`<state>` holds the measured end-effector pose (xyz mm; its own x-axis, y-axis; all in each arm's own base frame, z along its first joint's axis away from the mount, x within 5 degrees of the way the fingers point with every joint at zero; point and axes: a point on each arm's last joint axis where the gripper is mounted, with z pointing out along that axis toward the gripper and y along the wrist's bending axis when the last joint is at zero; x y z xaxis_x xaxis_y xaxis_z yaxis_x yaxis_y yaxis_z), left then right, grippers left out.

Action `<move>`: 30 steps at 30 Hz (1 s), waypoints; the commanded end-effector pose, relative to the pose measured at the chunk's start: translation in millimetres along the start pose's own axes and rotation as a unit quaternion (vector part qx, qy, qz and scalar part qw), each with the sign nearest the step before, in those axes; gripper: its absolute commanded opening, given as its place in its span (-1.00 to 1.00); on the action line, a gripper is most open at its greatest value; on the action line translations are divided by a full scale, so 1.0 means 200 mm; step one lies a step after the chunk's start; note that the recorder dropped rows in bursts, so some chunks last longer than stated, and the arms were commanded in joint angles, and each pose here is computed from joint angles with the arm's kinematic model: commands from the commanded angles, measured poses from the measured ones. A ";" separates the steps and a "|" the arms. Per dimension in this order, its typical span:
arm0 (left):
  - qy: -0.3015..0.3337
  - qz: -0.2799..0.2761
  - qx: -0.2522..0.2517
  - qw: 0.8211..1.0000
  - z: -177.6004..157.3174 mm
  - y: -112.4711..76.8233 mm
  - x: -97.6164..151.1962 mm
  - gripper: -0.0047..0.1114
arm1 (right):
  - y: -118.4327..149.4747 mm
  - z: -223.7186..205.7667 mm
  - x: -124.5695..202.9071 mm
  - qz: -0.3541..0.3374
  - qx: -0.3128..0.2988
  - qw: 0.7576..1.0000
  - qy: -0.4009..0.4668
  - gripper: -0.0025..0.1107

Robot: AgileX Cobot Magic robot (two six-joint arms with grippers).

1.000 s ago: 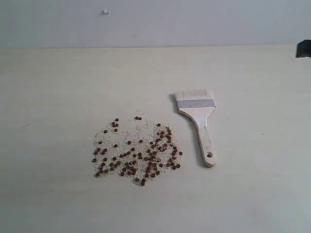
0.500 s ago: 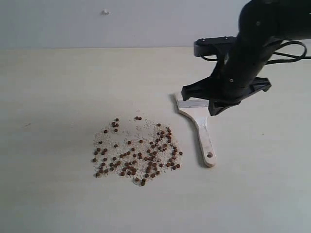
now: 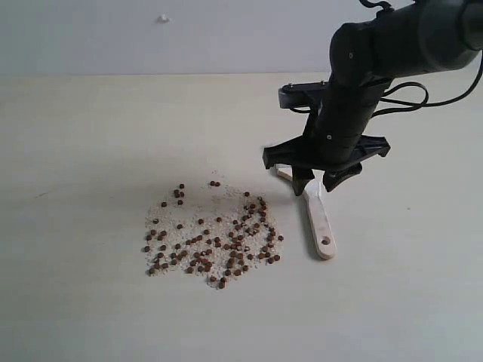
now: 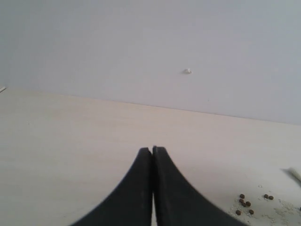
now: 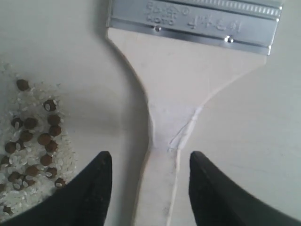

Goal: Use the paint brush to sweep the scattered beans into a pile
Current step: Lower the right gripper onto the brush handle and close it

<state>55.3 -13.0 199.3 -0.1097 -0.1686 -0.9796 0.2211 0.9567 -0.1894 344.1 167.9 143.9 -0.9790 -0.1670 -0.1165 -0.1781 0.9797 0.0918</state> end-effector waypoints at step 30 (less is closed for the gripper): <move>-0.005 -0.002 0.004 1.000 0.00 0.00 0.00 -0.92 | -0.02 0.08 -0.01 0.018 0.021 1.000 -0.006 -0.10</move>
<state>55.3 -13.0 199.3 -0.1097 -0.1686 -0.9796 0.2211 0.9567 -0.1894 348.2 166.3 135.9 -0.9813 -0.1280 -0.1441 -0.1389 0.9880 0.0682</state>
